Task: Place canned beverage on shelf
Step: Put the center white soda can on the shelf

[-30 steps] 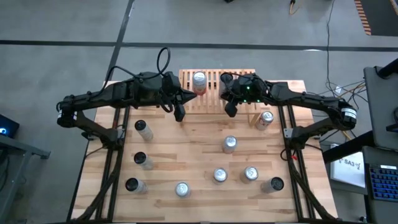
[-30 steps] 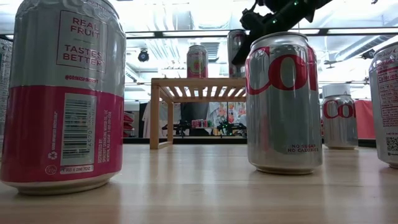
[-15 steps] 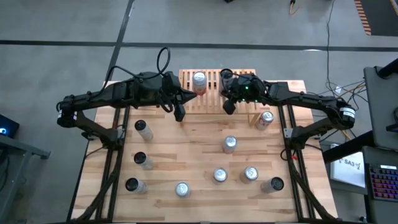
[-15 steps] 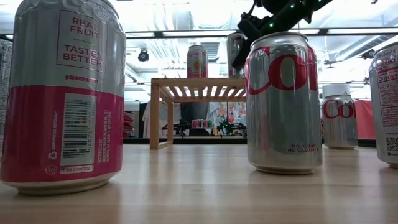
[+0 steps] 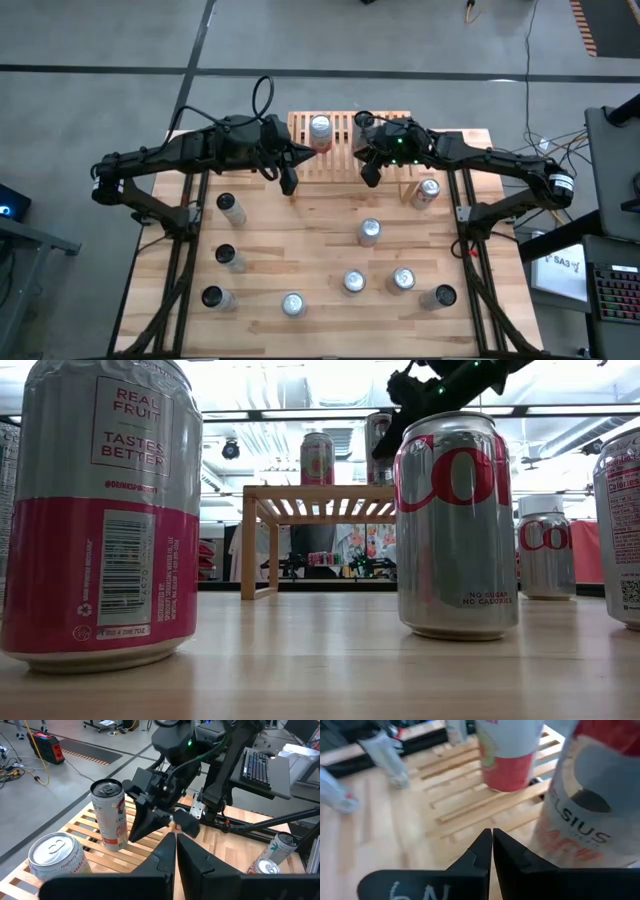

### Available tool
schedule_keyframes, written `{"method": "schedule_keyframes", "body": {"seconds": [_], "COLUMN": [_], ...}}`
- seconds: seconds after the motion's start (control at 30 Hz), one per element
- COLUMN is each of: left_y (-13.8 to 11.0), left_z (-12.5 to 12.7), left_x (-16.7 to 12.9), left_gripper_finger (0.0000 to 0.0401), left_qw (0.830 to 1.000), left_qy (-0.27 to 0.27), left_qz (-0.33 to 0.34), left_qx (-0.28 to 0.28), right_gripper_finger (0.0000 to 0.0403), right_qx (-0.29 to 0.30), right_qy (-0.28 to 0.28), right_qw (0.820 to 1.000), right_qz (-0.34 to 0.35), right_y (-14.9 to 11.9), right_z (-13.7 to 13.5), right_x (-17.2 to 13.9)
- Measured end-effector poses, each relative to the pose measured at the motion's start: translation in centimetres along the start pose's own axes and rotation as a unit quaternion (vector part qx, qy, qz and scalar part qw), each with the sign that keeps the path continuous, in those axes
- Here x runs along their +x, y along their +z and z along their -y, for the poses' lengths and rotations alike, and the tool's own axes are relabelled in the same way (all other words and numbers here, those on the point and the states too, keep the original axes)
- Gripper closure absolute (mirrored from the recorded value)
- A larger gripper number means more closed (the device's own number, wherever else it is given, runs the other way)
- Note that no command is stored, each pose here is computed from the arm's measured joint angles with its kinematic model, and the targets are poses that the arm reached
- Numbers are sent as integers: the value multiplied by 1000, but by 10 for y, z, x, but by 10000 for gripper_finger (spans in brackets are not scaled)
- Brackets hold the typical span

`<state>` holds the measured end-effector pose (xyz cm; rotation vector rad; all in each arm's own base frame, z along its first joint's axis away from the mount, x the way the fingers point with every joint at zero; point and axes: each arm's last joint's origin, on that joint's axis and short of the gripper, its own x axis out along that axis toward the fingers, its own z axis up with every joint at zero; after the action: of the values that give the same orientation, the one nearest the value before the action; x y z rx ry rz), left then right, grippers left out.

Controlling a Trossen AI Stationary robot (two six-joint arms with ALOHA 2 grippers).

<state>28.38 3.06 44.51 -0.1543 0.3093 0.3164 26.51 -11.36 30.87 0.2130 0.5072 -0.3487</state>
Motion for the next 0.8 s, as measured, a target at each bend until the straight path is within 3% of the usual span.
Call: {"method": "schedule_keyframes", "body": {"seconds": [0.17, 0.37, 0.8], "left_y": [1, 2, 2], "left_z": [-1, -4, -5], "left_x": [0, 1, 1], "left_gripper_finger": [401, 401, 401], "left_qw": [1000, 1000, 1000], "left_qy": [2, 7, 8], "left_qz": [2, 6, 7], "left_qx": [-1, 0, 0], "right_gripper_finger": [394, 394, 394], "right_qx": [20, -3, -7], "right_qy": [6, -45, -80], "right_qw": [999, 997, 995], "right_qz": [35, 70, 54], "right_y": [13, 26, 24], "right_z": [-3, -2, 4], "right_x": [-21, -34, -17]}}
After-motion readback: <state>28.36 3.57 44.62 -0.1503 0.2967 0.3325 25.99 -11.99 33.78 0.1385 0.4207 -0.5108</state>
